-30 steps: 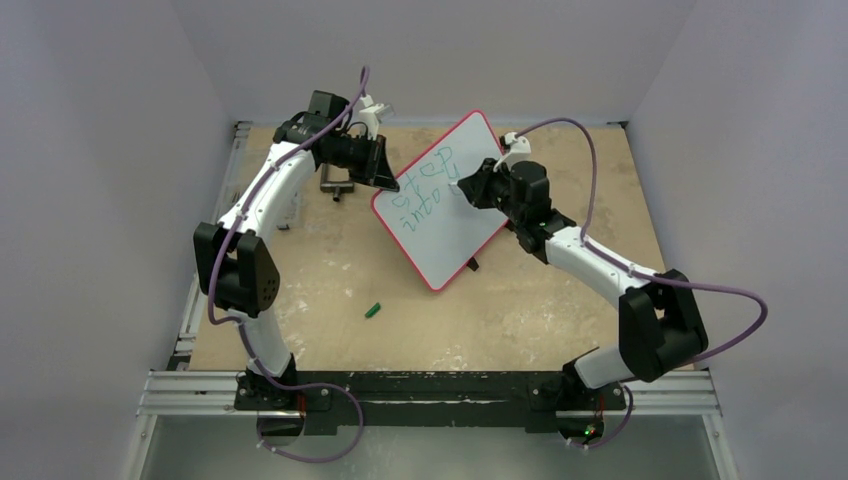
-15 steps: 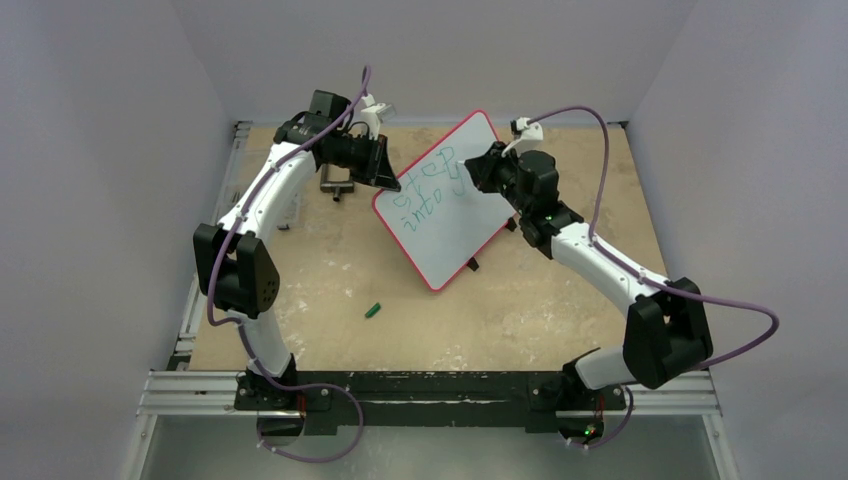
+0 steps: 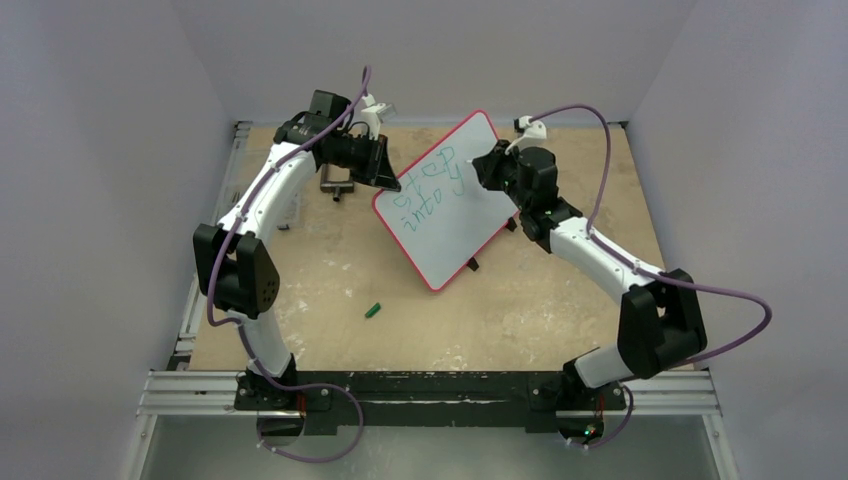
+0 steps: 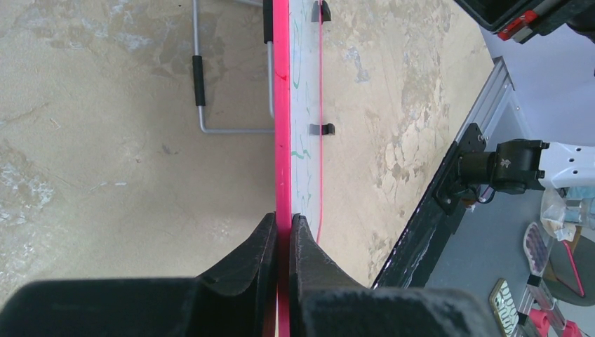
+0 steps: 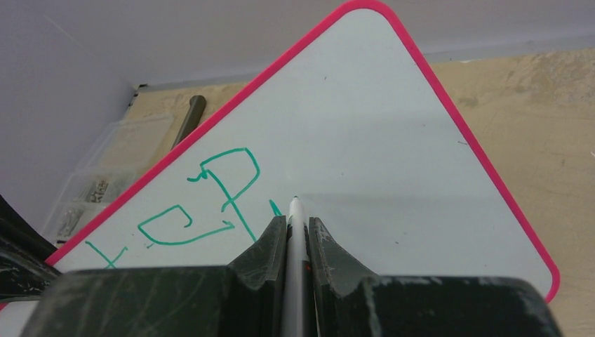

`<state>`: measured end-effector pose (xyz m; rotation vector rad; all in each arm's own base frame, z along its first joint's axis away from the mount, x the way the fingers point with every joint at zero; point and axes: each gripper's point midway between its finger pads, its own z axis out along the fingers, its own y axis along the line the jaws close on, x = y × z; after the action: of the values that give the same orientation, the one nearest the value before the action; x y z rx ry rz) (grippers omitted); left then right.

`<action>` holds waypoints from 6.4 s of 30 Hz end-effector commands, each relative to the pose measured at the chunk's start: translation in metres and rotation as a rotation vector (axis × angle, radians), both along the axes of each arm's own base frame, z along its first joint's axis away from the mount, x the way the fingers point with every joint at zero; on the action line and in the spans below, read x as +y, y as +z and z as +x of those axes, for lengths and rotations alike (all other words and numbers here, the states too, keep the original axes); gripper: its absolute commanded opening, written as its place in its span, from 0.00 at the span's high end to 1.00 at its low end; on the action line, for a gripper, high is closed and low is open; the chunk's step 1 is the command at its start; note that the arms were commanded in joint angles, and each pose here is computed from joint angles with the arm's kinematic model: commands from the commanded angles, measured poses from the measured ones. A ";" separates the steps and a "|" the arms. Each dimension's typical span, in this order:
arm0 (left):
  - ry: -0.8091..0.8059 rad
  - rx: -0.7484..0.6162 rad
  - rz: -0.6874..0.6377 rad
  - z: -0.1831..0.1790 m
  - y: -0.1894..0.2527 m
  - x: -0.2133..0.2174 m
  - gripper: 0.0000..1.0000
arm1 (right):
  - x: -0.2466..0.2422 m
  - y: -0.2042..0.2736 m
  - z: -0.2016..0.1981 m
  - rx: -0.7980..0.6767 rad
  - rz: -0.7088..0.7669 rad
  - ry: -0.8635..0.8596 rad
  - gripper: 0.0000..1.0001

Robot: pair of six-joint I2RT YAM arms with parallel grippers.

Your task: Write a sentence on the whiteboard

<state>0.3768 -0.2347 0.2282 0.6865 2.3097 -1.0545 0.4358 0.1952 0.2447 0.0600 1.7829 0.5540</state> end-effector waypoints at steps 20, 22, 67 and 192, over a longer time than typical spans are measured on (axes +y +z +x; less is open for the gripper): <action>-0.047 -0.088 0.004 -0.008 0.014 -0.003 1.00 | 0.001 -0.027 -0.009 0.039 -0.017 0.030 1.00; -0.046 -0.088 0.004 -0.008 0.015 -0.003 1.00 | -0.002 -0.028 -0.010 0.042 -0.019 0.019 1.00; -0.038 -0.091 0.011 -0.008 0.015 -0.003 1.00 | 0.009 0.012 -0.002 -0.024 0.017 0.053 1.00; -0.031 -0.092 0.017 -0.007 0.015 -0.002 1.00 | -0.013 0.021 0.041 -0.035 -0.033 -0.091 1.00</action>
<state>0.3745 -0.2339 0.2288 0.6664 2.3238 -1.0326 0.4681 0.1789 0.2368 0.1221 1.8237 0.4530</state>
